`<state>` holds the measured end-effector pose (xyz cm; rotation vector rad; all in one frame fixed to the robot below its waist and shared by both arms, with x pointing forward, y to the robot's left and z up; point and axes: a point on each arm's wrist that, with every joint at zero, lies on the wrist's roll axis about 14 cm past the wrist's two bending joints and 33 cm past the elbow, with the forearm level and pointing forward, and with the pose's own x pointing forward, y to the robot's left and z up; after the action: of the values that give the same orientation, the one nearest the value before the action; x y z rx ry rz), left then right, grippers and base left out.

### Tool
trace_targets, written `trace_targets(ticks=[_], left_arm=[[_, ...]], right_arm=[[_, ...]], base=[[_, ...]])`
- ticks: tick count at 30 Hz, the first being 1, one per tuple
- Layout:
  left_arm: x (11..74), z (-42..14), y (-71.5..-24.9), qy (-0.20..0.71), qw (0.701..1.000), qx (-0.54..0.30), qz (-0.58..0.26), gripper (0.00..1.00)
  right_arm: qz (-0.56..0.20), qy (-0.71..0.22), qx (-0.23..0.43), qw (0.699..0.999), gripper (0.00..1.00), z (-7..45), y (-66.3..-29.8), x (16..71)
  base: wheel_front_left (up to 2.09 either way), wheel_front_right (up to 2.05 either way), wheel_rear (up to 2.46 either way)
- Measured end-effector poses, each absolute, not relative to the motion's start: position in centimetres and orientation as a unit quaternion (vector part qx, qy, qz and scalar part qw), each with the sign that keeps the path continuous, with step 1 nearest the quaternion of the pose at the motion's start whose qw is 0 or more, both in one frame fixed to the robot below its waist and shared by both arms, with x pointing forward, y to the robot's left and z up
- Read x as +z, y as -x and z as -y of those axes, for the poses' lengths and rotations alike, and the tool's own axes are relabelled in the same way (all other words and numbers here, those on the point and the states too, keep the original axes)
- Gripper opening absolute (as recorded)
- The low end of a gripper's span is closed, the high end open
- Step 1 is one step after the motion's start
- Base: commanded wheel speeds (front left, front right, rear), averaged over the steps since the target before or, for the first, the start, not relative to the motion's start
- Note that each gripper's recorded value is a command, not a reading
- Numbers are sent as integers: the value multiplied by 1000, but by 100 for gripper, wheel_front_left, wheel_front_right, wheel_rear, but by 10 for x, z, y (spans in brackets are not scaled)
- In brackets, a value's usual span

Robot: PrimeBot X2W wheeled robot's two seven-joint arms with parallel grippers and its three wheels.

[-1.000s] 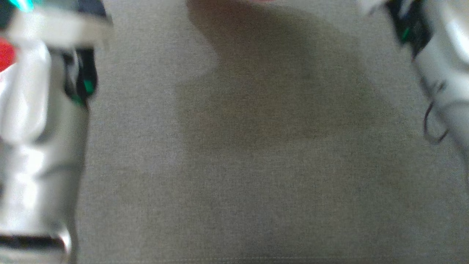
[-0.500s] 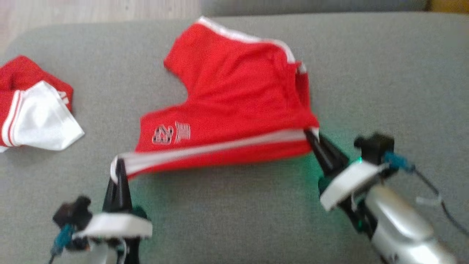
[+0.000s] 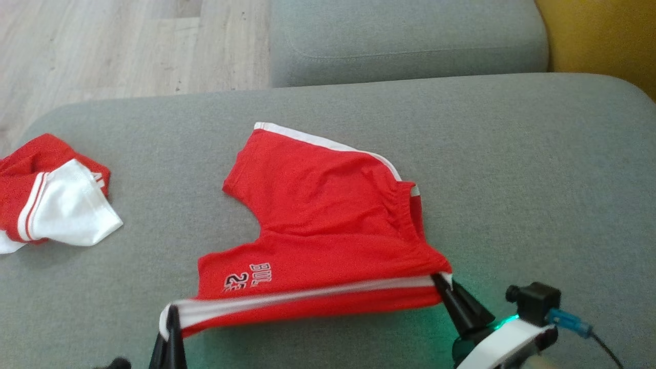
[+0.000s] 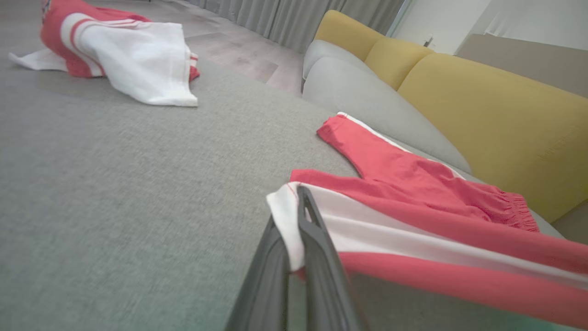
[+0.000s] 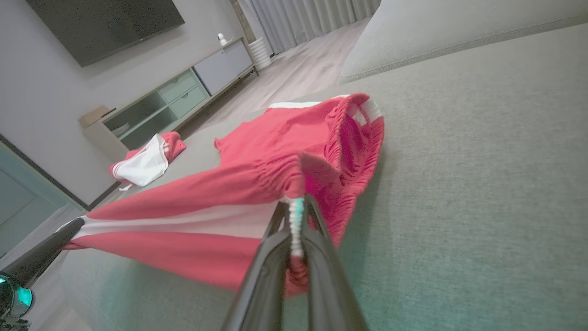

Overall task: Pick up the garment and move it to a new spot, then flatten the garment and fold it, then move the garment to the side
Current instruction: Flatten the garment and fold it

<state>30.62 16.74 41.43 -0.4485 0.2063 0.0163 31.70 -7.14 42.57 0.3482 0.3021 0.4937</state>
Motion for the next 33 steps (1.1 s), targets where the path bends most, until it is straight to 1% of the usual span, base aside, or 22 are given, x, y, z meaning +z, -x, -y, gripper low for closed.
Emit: trace_targets(ticks=[3, 7, 8, 12, 15, 19, 25, 33], left_arm=[[428, -158, -324, 212, 973, -22, -84, 0], [459, -139, -377, 195, 976, -87, -50, 0], [459, -139, -377, 195, 976, -87, -50, 0], [495, -130, -448, 143, 978, -148, -22, 0], [507, -122, -491, 117, 977, -176, -27, 0], [494, -108, -527, 98, 972, -203, -61, 0], [448, -100, -559, 86, 964, -216, -129, 0], [414, -76, -591, 80, 955, -240, -155, 0]], right_arm=[[-138, -193, 225, 945, 0, 78, -325, 432], [-133, -245, 206, 938, 0, 76, -348, 440], [-133, -245, 206, 938, 0, 76, -348, 440], [-115, -283, 207, 930, 0, 67, -393, 458], [-100, -309, 206, 923, 0, 62, -427, 473], [-117, -331, 187, 917, 0, 62, -450, 461], [-151, -347, 160, 912, 0, 65, -465, 431], [-154, -349, 129, 915, 0, 82, -482, 415]], base=[[0, 0, 0], [0, 0, 0], [0, 0, 0], [0, 0, 0], [0, 0, 0], [0, 0, 0], [0, 0, 0], [0, 0, 0]])
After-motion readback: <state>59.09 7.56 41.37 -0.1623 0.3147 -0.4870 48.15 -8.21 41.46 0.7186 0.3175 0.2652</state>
